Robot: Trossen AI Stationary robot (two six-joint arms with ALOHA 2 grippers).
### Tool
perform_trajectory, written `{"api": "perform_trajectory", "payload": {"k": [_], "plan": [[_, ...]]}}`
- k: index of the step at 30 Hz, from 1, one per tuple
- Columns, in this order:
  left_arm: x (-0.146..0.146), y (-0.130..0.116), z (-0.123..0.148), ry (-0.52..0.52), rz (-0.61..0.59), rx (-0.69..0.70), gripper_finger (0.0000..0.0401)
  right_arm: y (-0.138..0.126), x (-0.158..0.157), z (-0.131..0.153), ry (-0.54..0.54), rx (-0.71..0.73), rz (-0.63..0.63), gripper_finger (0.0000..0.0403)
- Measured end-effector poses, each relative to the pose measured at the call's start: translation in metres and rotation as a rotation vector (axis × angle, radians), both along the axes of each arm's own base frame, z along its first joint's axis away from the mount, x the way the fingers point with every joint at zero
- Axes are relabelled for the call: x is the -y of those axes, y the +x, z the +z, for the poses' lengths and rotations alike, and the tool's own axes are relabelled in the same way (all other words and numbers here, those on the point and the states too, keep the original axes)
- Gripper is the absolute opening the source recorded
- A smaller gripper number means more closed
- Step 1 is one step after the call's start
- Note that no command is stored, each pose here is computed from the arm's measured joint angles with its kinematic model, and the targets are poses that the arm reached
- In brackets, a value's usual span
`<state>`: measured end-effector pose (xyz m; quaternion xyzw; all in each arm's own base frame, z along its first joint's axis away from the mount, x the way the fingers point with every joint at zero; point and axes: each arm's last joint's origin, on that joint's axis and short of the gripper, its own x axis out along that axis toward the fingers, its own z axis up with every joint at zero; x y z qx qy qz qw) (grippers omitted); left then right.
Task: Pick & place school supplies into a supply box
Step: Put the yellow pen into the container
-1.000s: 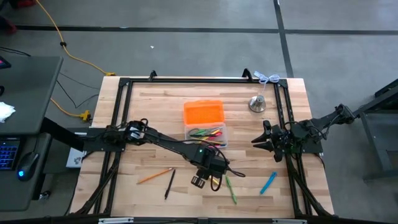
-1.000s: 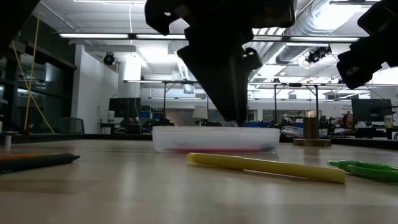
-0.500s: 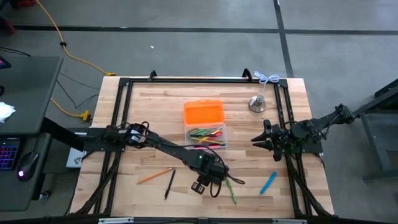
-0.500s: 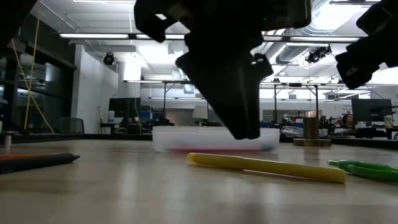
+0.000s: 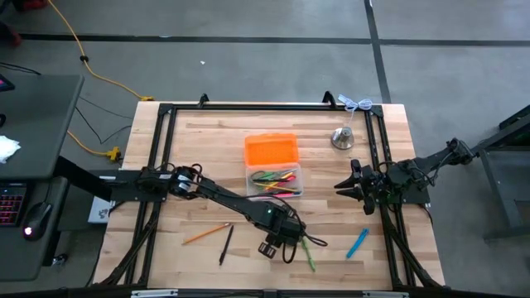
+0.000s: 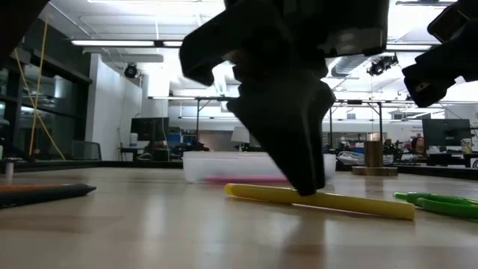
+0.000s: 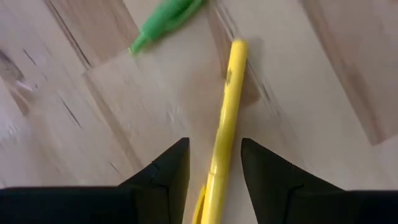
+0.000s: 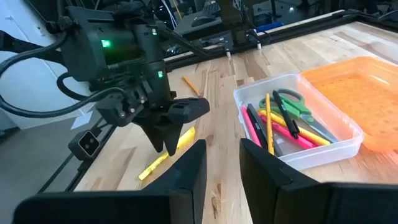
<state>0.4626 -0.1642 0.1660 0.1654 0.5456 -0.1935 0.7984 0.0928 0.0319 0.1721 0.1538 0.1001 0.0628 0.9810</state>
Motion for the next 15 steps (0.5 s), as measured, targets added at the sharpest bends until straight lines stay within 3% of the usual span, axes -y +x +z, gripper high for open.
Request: {"api": "perform_trajectory", "payload": {"k": [15], "plan": [[0.002,0.003,-0.019,-0.033,-0.011,-0.028,0.0172,0.000,0.000,-0.001,0.022,-0.012,-0.002,0.0074]]}}
